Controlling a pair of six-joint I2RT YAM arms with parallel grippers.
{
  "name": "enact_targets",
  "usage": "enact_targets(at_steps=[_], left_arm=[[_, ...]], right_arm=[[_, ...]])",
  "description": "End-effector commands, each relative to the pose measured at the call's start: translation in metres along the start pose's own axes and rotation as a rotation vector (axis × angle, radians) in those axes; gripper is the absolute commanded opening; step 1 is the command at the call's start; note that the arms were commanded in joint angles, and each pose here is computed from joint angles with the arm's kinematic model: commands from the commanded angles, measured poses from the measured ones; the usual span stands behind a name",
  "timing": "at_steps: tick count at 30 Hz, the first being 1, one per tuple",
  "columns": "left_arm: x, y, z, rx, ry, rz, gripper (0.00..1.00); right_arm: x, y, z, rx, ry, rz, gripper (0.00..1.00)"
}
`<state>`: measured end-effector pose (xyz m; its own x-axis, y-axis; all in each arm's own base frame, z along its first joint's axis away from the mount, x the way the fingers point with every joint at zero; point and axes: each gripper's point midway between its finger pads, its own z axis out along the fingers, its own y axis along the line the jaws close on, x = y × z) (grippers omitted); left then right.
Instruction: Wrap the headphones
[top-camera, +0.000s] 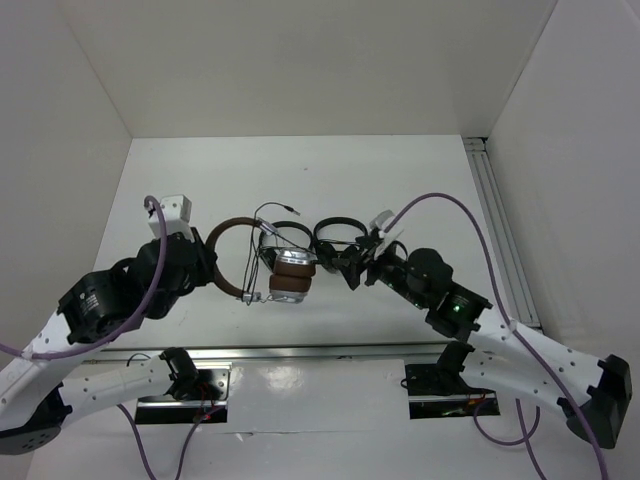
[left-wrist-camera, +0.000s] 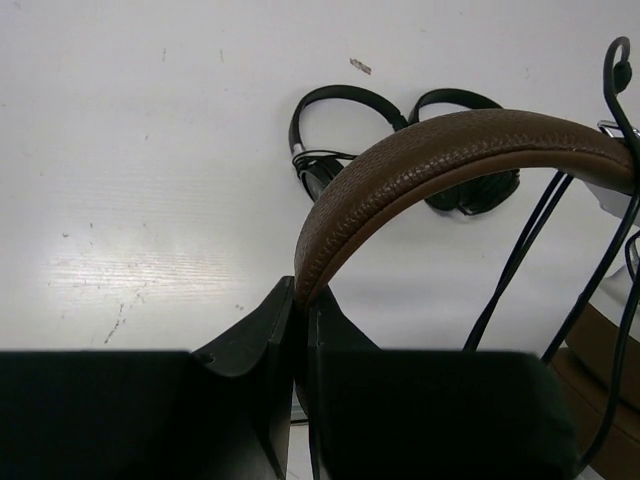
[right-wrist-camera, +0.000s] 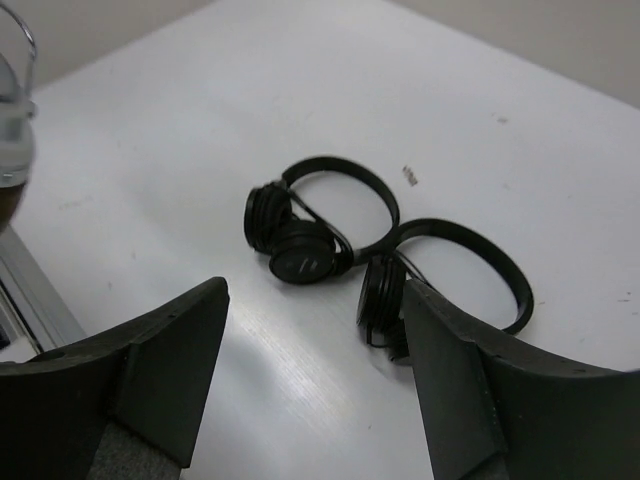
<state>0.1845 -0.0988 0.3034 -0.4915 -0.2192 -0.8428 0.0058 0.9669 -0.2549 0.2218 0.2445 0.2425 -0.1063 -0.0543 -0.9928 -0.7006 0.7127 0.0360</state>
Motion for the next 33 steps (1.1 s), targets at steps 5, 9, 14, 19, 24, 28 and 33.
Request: enact_targets(at_steps=[5, 9, 14, 19, 24, 28, 33], left_arm=[[0.006, 0.031, 0.007, -0.172, -0.070, -0.212, 0.00], [0.030, 0.046, 0.017, -0.281, -0.038, -0.301, 0.00], [0.039, 0.051, 0.032, -0.338, -0.018, -0.255, 0.00], [0.023, 0.045, 0.065, -0.310, -0.001, -0.199, 0.00], [-0.010, 0.076, 0.099, -0.366, 0.037, -0.174, 0.00], [-0.041, 0.091, 0.123, -0.310, 0.060, -0.165, 0.00], [-0.061, 0.110, 0.143, -0.344, 0.065, -0.104, 0.00]], right_arm=[[-0.048, -0.025, -0.034, 0.144, -0.148, 0.133, 0.77], [-0.067, -0.024, -0.045, 0.140, -0.174, 0.163, 0.77], [-0.062, -0.018, -0.046, 0.113, -0.139, 0.174, 0.77], [-0.055, -0.013, -0.045, 0.085, -0.118, 0.179, 0.77], [-0.050, -0.011, -0.046, 0.075, -0.107, 0.177, 0.77], [-0.050, -0.007, -0.046, 0.051, -0.104, 0.176, 0.77], [-0.053, 0.003, -0.041, 0.001, -0.097, 0.164, 0.77]])
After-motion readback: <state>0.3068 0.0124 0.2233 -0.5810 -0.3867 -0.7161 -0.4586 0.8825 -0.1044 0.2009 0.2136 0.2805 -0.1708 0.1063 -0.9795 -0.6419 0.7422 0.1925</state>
